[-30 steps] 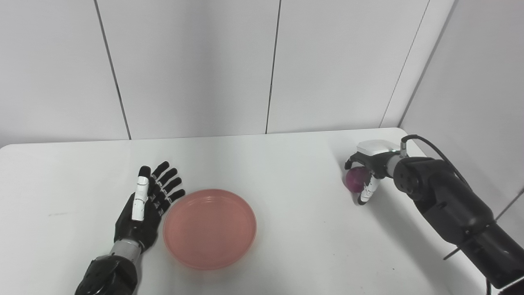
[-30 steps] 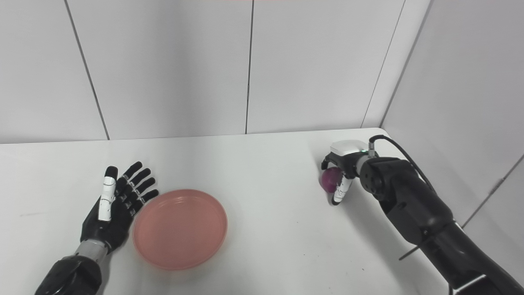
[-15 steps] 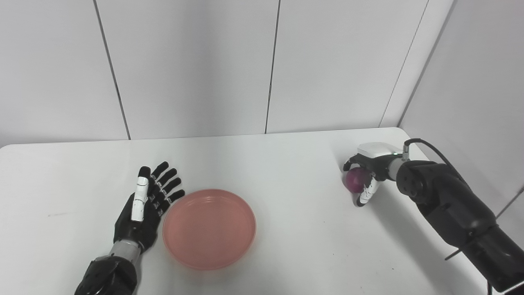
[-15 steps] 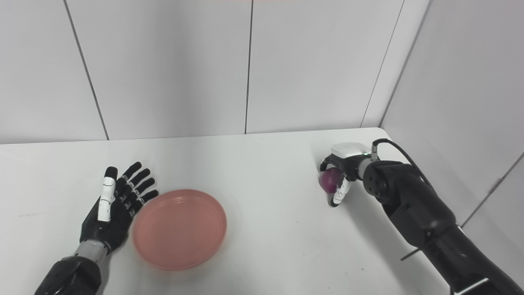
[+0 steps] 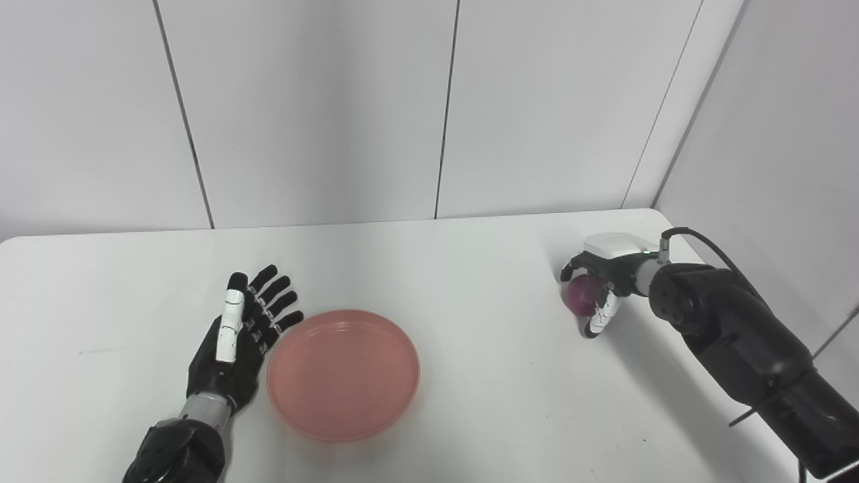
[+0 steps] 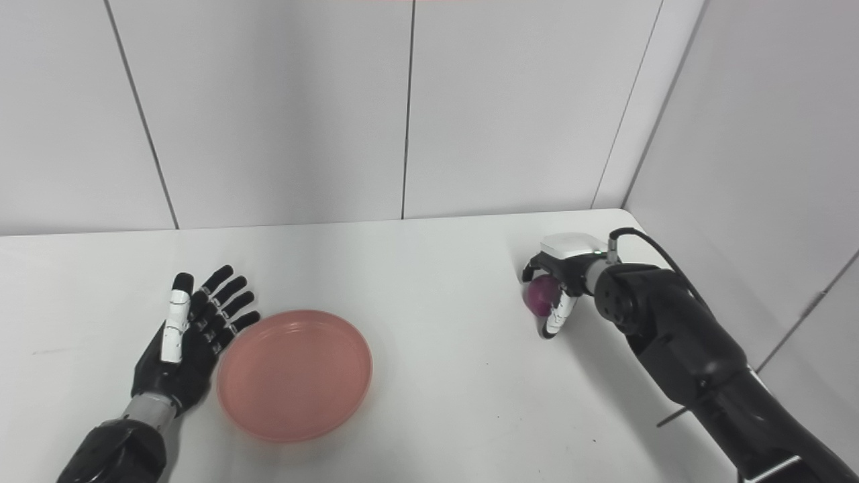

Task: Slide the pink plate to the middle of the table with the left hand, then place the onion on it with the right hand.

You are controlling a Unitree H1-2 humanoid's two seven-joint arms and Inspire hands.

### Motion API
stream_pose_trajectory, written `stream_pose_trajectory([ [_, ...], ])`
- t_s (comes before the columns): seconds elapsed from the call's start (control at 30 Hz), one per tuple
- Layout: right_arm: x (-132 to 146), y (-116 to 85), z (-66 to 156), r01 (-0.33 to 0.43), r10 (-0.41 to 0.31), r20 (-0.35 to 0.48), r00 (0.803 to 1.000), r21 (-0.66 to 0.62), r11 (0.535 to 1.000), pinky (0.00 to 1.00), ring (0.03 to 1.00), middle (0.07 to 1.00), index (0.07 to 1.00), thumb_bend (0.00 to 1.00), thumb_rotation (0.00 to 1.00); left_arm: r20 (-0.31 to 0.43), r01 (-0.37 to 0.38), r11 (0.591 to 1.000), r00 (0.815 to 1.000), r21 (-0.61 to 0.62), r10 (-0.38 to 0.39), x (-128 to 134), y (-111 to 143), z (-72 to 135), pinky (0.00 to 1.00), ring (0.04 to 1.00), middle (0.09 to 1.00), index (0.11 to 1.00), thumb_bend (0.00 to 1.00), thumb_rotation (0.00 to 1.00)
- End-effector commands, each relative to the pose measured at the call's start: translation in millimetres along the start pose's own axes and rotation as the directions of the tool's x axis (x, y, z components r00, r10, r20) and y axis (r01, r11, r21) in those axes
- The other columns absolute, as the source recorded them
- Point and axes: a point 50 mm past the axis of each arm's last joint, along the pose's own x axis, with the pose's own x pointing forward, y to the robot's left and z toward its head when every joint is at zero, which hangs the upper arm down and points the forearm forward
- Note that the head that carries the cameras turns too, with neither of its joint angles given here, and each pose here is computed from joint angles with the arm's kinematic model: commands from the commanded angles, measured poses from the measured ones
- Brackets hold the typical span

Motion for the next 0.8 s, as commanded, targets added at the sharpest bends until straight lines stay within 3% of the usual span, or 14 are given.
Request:
stream_pose_trajectory([
  [0.0, -3, -26, -2, 0.083, -0.082, 0.016, 0.996, -0.023, 0.996, 0.62, 0.785, 0.86, 0.777, 1.0, 0.12, -0.167, -0.072, 0.997, 0.983, 0.005, 0.072, -16, 14, -37, 0.78, 0.881, 0.89, 0.868, 0.82, 0.87],
  [0.17, 0, -23, -4, 0.052, -0.052, -0.012, 0.999, -0.038, 0.998, 0.64, 0.782, 0.847, 0.778, 0.97, 0.14, -0.167, -0.077, 0.997, 0.983, -0.006, 0.075, -17, 13, -36, 0.78, 0.876, 0.89, 0.871, 0.81, 0.86],
  [0.43, 3, -18, -7, 0.022, -0.024, -0.022, 0.999, -0.067, 0.997, 0.59, 0.669, 0.727, 0.74, 0.89, 0.11, -0.167, -0.076, 0.997, 0.983, -0.005, 0.074, -18, 12, -36, 0.78, 0.88, 0.893, 0.874, 0.82, 0.86],
  [0.77, 6, -14, -12, 0.0, -0.003, -0.037, 0.999, -0.079, 0.997, 0.59, 0.653, 0.717, 0.742, 0.87, 0.12, -0.167, -0.08, 0.997, 0.983, -0.007, 0.078, -19, 13, -36, 0.77, 0.88, 0.893, 0.874, 0.82, 0.86],
])
